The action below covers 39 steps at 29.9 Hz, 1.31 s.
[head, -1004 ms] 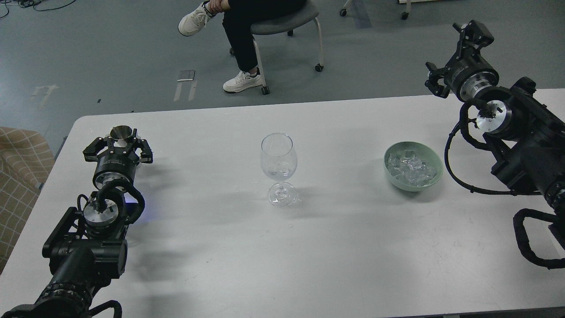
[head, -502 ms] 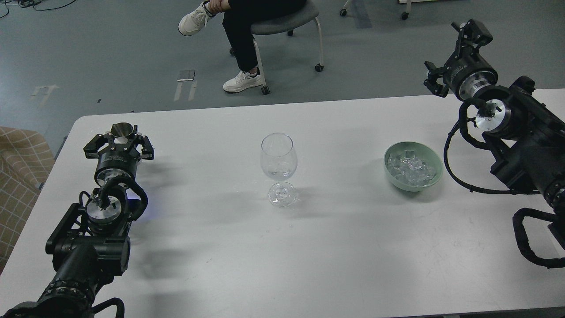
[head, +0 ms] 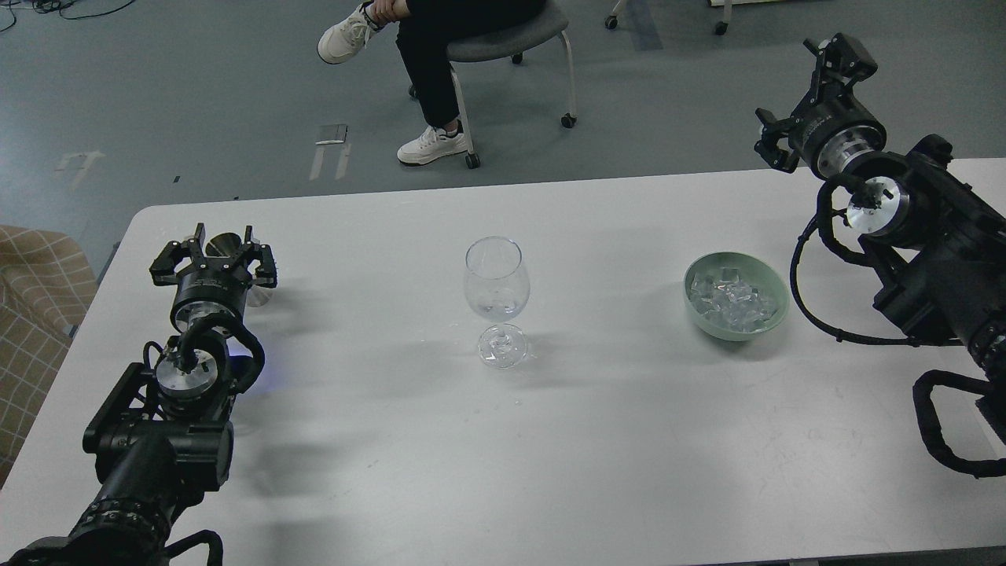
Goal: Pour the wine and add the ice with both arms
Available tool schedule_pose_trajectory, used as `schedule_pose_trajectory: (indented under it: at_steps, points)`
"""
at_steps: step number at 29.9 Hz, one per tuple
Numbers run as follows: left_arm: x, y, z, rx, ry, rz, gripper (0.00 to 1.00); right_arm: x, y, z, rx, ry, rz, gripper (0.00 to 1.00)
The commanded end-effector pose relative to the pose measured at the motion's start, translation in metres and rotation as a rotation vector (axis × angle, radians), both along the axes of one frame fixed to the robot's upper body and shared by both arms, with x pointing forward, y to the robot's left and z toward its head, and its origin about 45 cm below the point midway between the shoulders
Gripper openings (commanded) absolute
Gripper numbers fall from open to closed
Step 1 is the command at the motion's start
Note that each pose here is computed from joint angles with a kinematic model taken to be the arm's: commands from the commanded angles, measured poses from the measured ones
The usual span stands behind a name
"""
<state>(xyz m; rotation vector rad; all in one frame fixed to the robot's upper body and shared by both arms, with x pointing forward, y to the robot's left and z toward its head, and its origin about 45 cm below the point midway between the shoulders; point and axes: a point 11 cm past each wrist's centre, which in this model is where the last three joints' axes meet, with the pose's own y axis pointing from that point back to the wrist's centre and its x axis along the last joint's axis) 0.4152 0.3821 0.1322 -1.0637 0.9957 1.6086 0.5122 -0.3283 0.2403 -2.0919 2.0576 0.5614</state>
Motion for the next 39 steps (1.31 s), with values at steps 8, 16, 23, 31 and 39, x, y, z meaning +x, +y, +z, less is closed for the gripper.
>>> schedule_pose_trajectory:
  at_steps: [8,16,23,31,39]
  points:
    - [0.023,-0.006,0.04,0.014,-0.086,-0.025,0.81,0.0,0.0,0.0,0.003,-0.004,-0.001,1.0]
    - [0.032,-0.001,0.088,0.096,-0.147,-0.059,0.96,0.015,-0.009,0.099,-0.168,-0.183,0.087,1.0]
    - [0.043,-0.006,0.122,0.156,-0.198,-0.105,0.97,0.018,0.0,0.119,-0.522,-0.16,0.221,1.0]
    - [0.015,-0.011,0.129,0.192,-0.259,-0.149,0.98,0.005,0.011,0.138,-1.146,-0.224,0.445,1.0]
    - [0.012,-0.012,0.137,0.21,-0.27,-0.164,0.98,-0.034,0.016,0.12,-1.624,-0.323,0.7,1.0]
